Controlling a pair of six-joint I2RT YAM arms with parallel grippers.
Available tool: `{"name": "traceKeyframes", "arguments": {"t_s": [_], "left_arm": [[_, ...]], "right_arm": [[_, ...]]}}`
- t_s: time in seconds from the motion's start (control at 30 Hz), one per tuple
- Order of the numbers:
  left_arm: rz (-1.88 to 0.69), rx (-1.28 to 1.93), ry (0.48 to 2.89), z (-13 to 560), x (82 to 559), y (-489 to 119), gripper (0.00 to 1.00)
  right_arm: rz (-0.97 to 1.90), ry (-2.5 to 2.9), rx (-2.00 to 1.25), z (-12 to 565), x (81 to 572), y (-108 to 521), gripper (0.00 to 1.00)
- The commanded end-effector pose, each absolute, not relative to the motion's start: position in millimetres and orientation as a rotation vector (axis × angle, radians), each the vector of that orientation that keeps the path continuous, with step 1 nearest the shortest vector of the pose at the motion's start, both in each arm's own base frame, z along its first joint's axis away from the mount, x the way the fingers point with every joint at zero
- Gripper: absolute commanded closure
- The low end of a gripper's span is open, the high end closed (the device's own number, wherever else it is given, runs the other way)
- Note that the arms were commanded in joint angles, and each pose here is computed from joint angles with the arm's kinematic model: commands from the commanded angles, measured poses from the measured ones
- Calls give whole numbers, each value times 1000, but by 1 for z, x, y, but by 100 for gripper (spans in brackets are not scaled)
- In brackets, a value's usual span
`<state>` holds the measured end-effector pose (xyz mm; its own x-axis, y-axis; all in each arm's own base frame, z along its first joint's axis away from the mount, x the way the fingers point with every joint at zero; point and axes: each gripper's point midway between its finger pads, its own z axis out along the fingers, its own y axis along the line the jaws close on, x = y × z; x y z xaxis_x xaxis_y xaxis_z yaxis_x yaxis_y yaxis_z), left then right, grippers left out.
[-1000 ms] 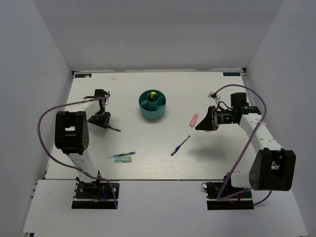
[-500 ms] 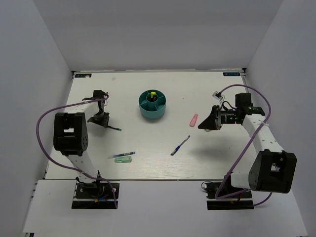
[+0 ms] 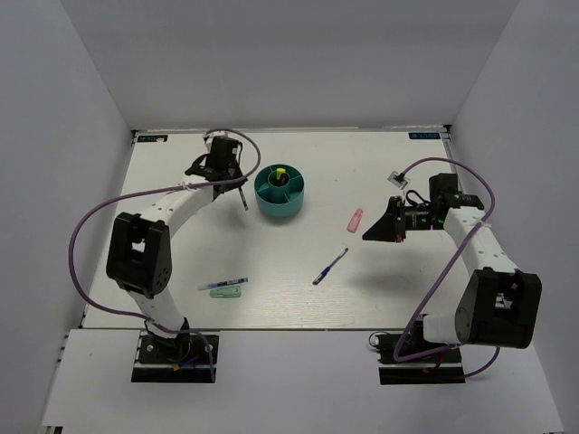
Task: Sort the stationery into containers
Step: Place the pen in the storage box.
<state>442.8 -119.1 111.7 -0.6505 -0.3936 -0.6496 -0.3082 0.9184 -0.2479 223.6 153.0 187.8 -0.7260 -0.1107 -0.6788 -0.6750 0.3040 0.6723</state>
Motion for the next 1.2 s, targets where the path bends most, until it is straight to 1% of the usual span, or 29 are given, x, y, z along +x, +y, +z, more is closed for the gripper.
{"name": "traceKeyframes", "arguments": {"t_s": [0.0,0.1,0.17,0.2,0.27,0.3,0.33,0.4,0.63,1.17], "left_arm": [[-122,-265,2040,198,480,-127,100],[-135,-225,1979,220,492,-138,100],[-129,-176,1964,221,496,-149,100],[-140,-178,1923,237,502,-153,100],[-129,-136,1909,237,507,-163,100],[-134,-143,1866,249,513,-165,100],[-122,-123,1875,241,516,-171,100],[-131,-111,1842,253,523,-178,100],[-140,-63,1855,235,537,-203,100],[-128,-45,1905,188,522,-212,100]], "right_arm": [[1473,2000,-727,198,222,154,100],[1481,2001,-728,197,221,155,100],[1487,2010,-725,195,222,154,100],[1490,2009,-724,195,222,155,100],[1502,2020,-713,193,222,154,100],[1499,2014,-719,193,223,154,100],[1505,2015,-721,192,222,155,100],[1519,2024,-710,191,222,154,100],[1530,2022,-723,191,222,155,100],[1563,2011,-733,196,221,155,100]]}}
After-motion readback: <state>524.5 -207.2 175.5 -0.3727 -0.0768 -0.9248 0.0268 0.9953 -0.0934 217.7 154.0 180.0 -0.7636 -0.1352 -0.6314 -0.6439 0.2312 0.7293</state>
